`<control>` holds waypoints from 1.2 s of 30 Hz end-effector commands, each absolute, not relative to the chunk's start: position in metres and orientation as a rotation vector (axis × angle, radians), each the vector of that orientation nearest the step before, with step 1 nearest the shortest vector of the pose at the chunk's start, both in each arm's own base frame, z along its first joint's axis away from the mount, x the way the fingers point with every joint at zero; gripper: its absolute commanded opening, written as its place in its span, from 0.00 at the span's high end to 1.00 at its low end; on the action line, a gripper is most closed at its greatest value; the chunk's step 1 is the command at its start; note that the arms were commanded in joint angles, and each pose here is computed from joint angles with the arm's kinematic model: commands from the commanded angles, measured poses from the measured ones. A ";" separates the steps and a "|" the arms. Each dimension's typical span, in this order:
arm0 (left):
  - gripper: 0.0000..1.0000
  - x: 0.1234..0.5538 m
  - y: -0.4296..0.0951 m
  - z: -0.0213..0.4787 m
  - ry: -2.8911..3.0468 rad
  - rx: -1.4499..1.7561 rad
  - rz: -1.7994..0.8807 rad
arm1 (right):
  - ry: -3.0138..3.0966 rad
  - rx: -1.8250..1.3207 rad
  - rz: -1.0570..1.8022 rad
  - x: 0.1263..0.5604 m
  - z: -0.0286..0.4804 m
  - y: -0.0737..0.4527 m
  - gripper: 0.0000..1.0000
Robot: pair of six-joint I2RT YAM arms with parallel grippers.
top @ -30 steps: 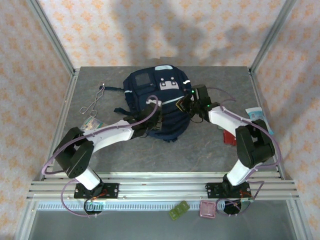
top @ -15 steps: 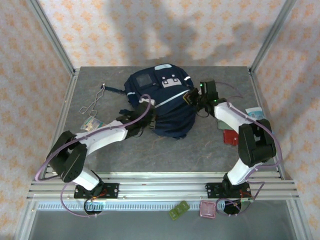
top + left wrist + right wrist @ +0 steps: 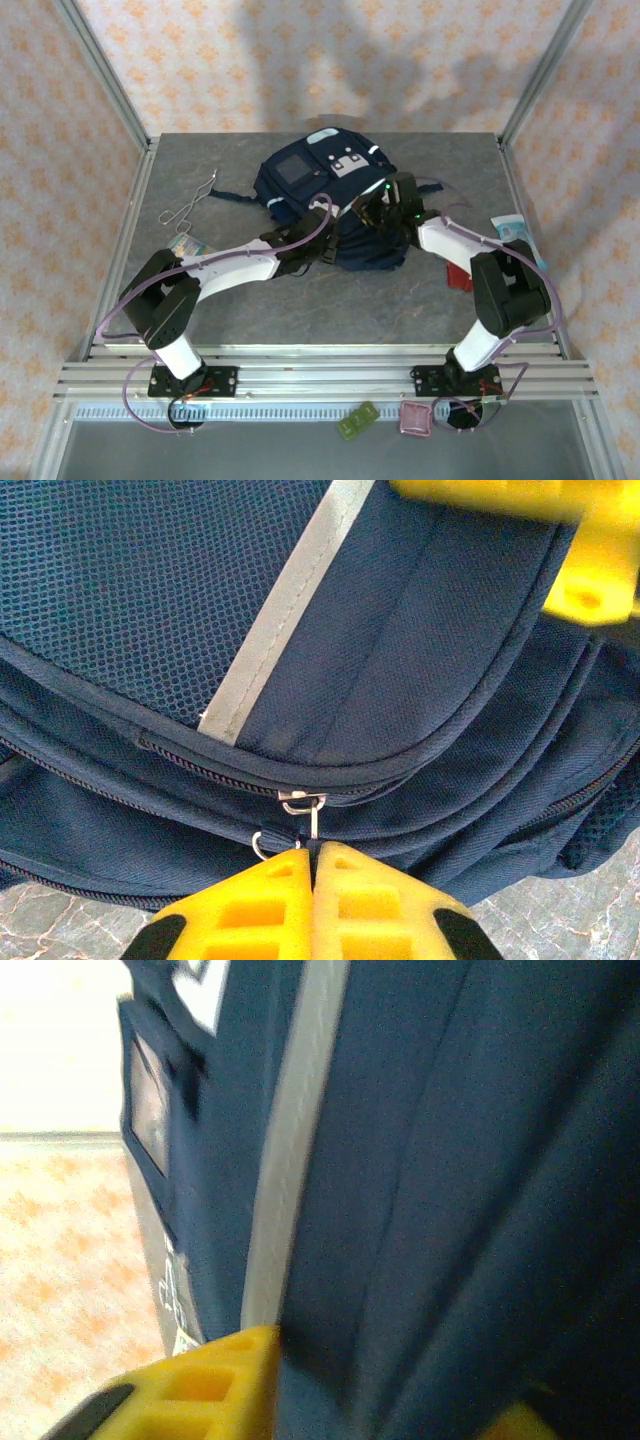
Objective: Pack books, pencil case, and school supplies into a backpack
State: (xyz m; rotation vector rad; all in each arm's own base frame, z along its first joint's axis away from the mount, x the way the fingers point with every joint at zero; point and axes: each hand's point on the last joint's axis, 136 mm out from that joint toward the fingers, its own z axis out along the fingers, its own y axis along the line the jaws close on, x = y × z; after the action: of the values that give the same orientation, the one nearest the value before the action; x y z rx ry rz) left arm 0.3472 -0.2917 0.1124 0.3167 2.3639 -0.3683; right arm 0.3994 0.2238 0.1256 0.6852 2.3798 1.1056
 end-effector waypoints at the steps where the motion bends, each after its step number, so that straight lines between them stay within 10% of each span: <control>1: 1.00 0.356 -0.291 0.116 2.340 0.311 -0.319 | 2.325 0.679 1.167 0.405 0.137 0.228 0.91; 16: 1.00 0.407 -0.187 0.117 2.308 0.054 -0.013 | 2.286 0.642 1.167 0.405 0.151 0.227 1.00; 22: 0.56 0.392 -0.212 0.149 2.239 0.131 -0.091 | 2.255 0.568 1.195 0.409 0.173 0.235 0.78; 36: 0.27 0.362 -0.293 0.176 2.108 0.462 -0.206 | 2.127 0.444 1.327 0.420 0.231 0.249 0.68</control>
State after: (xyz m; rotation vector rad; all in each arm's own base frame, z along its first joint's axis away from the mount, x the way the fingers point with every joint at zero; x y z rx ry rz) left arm 0.3528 -0.2875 0.1804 0.4128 2.1184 -0.2752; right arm 0.4132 0.2436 0.1747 0.5483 2.2686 1.2368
